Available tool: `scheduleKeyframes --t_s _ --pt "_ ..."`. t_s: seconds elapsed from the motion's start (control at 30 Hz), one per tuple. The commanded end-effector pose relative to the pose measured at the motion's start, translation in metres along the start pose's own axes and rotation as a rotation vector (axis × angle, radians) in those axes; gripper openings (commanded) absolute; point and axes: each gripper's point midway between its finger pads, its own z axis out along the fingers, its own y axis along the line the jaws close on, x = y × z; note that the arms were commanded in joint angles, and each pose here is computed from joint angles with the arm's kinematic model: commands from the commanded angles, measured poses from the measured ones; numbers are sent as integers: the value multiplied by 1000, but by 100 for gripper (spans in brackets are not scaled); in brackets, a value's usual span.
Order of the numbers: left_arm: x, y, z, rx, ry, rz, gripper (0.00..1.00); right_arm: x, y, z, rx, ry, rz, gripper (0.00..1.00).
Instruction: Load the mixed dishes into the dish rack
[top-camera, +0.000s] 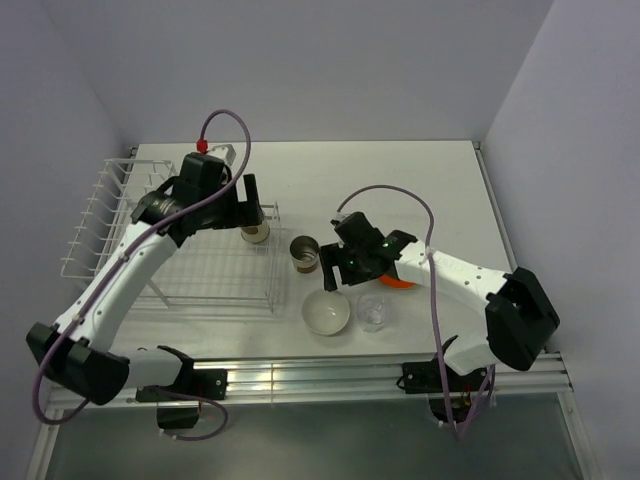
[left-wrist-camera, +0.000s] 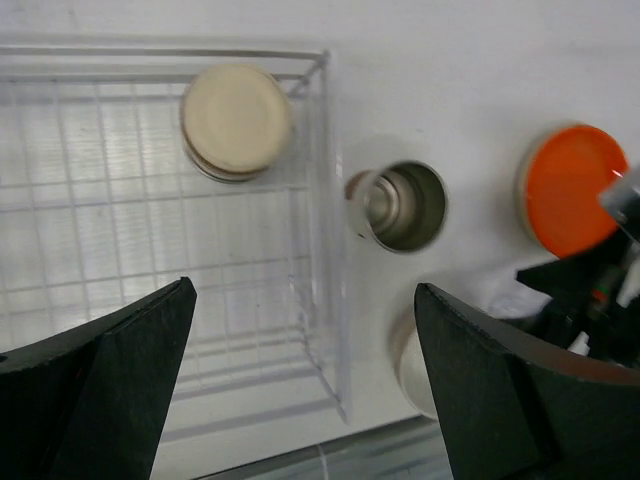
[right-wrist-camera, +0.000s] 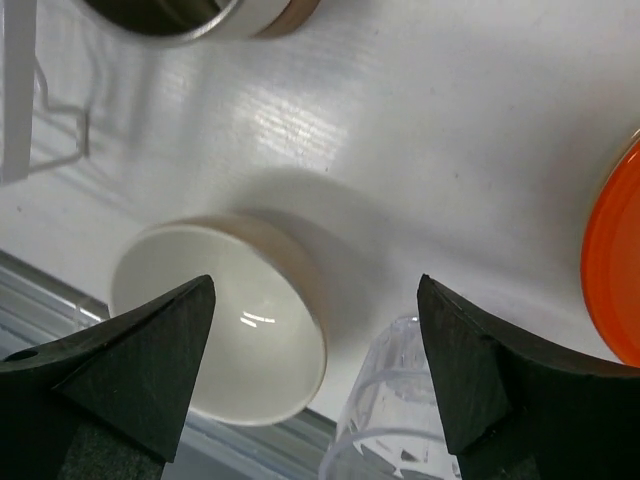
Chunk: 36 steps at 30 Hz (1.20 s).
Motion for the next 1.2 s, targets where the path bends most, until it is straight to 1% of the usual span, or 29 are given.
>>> scheduleKeyframes --t_s 0.0,0.07,0.1,0.17,0.2,0.23,0.27,0.3,0.33,0.4,0.43,0.47,0.5,0.53,0.57,0.6,0.63,0.67,0.73,0.77,0.83,0.93,1.03,1.1,1.17 --pt "-2 -35 -32 191 -71 -33 97 2 7 -9 -49 -37 -67 89" --pt "8 -46 -41 251 -58 -37 96 10 5 -3 -46 -11 -78 87" --pt "10 -52 -50 284 -72 -35 95 13 6 -1 -61 2 -86 85" --pt "20 -61 -56 338 -58 -43 95 19 7 6 -66 20 -86 80" --pt "20 -67 -66 382 -83 -42 94 21 6 9 -68 26 -86 77" --pt "27 -68 -66 398 -70 -50 94 22 7 12 -73 25 -85 73" --pt "31 -72 -71 428 -67 -52 93 25 5 17 -64 36 -84 71" --pt "32 -74 -80 454 -84 -50 93 27 3 19 -56 38 -82 67" --pt "37 -74 -79 461 -76 -59 92 26 4 22 -60 32 -81 57" --pt "40 -76 -91 506 -91 -59 91 29 3 27 -55 41 -77 51" --pt "44 -77 -90 520 -91 -63 91 28 4 28 -61 39 -80 48" --pt "45 -79 -99 556 -104 -59 93 29 5 29 -62 41 -78 46" --pt "46 -80 -102 571 -110 -61 94 29 4 30 -61 39 -80 41" --pt "50 -80 -101 582 -104 -67 95 27 5 30 -63 30 -77 30" --pt "47 -83 -109 615 -136 -68 98 25 6 28 -66 20 -75 21" --pt "52 -84 -109 639 -130 -67 99 23 7 26 -72 11 -74 9" --pt "52 -86 -112 660 -140 -83 99 22 8 23 -74 3 -66 0" --pt "43 -90 -125 713 -207 -89 99 17 10 18 -83 -19 -63 0" --pt "50 -95 -127 777 -209 -115 99 11 15 7 -97 -41 -50 0" --pt "43 -100 -139 833 -261 -115 99 3 19 -5 -113 -79 -47 0" --pt "49 -106 -139 880 -232 -131 99 -11 26 -29 -140 -143 -26 0" --pt "53 -113 -139 930 -202 -143 98 -25 35 -57 -199 -194 12 0" --pt "58 -118 -136 970 -168 -158 95 -45 46 -100 -311 -283 52 0" --pt "62 -118 -132 968 -148 -166 93 -53 56 -121 -394 -303 58 0" --pt "63 -120 -133 990 -144 -180 92 -62 55 -137 -433 -334 85 0"
